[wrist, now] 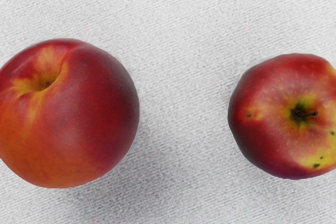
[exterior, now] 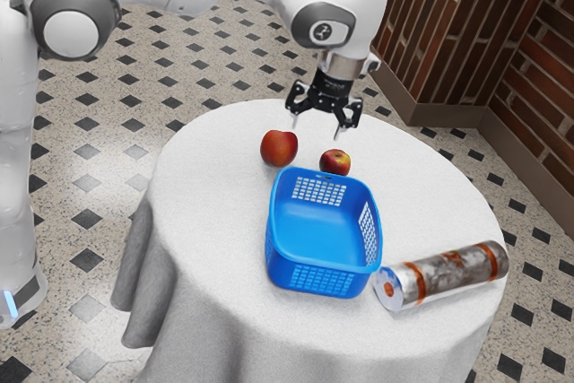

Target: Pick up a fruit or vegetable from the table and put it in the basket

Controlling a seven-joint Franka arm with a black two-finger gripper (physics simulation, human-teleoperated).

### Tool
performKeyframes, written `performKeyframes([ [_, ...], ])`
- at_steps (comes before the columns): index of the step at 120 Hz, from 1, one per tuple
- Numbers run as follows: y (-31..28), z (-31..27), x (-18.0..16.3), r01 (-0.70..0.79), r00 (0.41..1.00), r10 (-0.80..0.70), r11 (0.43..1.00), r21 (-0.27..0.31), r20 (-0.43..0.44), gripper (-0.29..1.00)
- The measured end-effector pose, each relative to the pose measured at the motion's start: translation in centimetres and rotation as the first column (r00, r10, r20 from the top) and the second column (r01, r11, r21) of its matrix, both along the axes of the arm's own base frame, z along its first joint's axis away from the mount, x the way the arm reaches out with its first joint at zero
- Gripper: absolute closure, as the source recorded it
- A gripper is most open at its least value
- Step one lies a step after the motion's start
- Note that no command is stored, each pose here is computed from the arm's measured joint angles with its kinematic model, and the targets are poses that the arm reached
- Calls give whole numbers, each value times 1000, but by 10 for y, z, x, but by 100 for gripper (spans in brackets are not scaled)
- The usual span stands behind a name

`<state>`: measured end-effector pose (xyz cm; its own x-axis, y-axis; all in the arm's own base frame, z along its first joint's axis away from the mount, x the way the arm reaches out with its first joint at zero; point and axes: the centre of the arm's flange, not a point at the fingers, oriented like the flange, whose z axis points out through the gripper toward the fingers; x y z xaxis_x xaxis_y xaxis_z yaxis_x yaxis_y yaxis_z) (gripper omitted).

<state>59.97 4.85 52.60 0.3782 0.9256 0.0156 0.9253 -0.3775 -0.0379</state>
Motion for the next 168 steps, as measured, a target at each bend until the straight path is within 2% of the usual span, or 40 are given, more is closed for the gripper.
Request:
performKeyframes([
  [30, 22, -17, 9, 49, 999, -49, 999, -9, -1, 0],
  [75, 15, -29, 42, 150, 989, -149, 989, -12, 14, 0],
  [168, 12, -55, 54, 232, 973, -232, 972, -25, 10, 0],
])
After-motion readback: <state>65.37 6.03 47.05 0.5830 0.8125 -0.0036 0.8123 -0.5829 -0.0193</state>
